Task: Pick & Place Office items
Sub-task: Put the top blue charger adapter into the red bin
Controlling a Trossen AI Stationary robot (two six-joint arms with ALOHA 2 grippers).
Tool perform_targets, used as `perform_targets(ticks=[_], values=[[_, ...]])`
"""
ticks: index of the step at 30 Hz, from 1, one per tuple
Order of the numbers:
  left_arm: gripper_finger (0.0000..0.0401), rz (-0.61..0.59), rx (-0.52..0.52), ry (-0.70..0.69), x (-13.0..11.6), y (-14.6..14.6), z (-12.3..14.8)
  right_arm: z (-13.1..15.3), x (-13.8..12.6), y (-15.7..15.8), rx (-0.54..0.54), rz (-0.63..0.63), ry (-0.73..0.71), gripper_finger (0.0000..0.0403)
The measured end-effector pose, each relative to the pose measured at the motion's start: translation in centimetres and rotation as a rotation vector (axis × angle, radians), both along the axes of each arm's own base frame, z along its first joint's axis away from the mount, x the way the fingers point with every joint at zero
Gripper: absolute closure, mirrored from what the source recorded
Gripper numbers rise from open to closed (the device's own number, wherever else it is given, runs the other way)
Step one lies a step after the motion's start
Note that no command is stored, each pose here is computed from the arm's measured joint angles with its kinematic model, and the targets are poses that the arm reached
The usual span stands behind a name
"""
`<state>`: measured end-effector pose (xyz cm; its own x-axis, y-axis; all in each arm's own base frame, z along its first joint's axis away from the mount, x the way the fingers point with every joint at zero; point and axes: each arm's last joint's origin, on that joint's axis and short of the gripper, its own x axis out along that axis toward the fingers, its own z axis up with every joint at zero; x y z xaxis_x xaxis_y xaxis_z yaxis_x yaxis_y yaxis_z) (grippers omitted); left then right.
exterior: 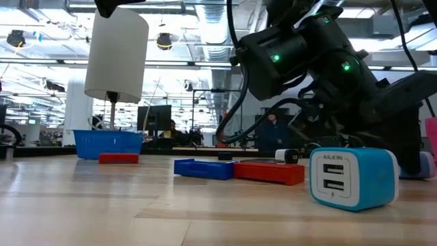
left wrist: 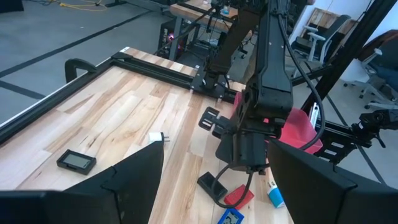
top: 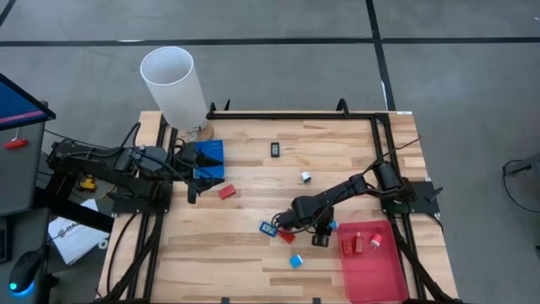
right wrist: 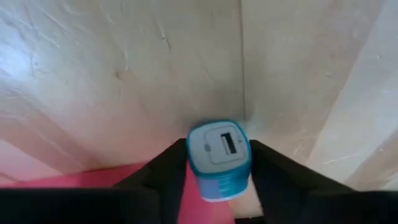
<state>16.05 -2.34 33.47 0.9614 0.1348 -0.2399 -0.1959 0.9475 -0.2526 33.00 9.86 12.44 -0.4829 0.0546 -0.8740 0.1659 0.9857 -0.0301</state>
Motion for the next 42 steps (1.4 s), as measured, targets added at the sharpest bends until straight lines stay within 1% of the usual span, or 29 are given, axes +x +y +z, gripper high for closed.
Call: perform_targets(ticks=[2,5,7,9,12,14,17,20,23,25,28,33,38,42], values=[[0.0117,0.000,0.000,0.000,0.0,0.0,0.0,0.0,0.0,0.0,0.006,0.011,0.000,0.0288],[0.0117,0.001,0.000,0.000,0.0,0.0,0.0,0.2,0.2,-0.1,0.006,0.017,-0.009,0.0287],[0.0117,0.003,0.001,0.000,0.0,0.0,0.0,0.7,0.7,-0.4,-0.009,0.023,-0.044,0.0287],[0.0117,0.004,0.002,0.000,0.0,0.0,0.0,2.1,1.5,-0.9,-0.042,0.023,-0.108,0.0287],[0.0117,0.009,0.005,0.000,0.0,0.0,0.0,5.7,2.9,-2.4,-0.128,-0.012,-0.243,0.0287],[0.0117,0.009,0.006,0.001,0.0,0.0,0.0,8.7,3.6,-3.8,-0.187,-0.090,-0.349,0.0287],[0.0117,0.010,0.005,0.001,0.0,0.0,0.0,13.7,3.3,-5.9,-0.261,-0.293,-0.529,0.0287],[0.0117,0.010,0.004,0.000,0.0,0.0,0.0,17.9,1.2,-6.9,-0.315,-0.512,-0.669,0.0287],[0.0117,0.013,0.004,0.001,0.0,0.0,0.0,20.0,-1.7,-5.7,-0.304,-0.662,-0.723,0.0287],[0.0117,0.018,0.010,0.000,0.0,0.1,0.0,20.5,-3.7,-4.2,-0.292,-0.721,-0.719,0.0287],[0.0117,0.017,0.021,0.002,0.0,0.1,0.0,20.0,-6.3,-1.7,-0.268,-0.795,-0.649,0.0287],[0.0117,0.033,0.031,0.003,0.0,0.1,0.0,19.3,-9.5,2.6,-0.248,-0.931,-0.564,0.0287],[0.0117,0.038,0.032,0.002,0.0,0.1,0.0,18.8,-12.2,6.3,-0.283,-1.060,-0.521,0.0287],[0.0117,0.051,0.034,0.001,0.0,0.2,0.0,18.2,-14.2,8.6,-0.339,-1.120,-0.442,0.0287]])
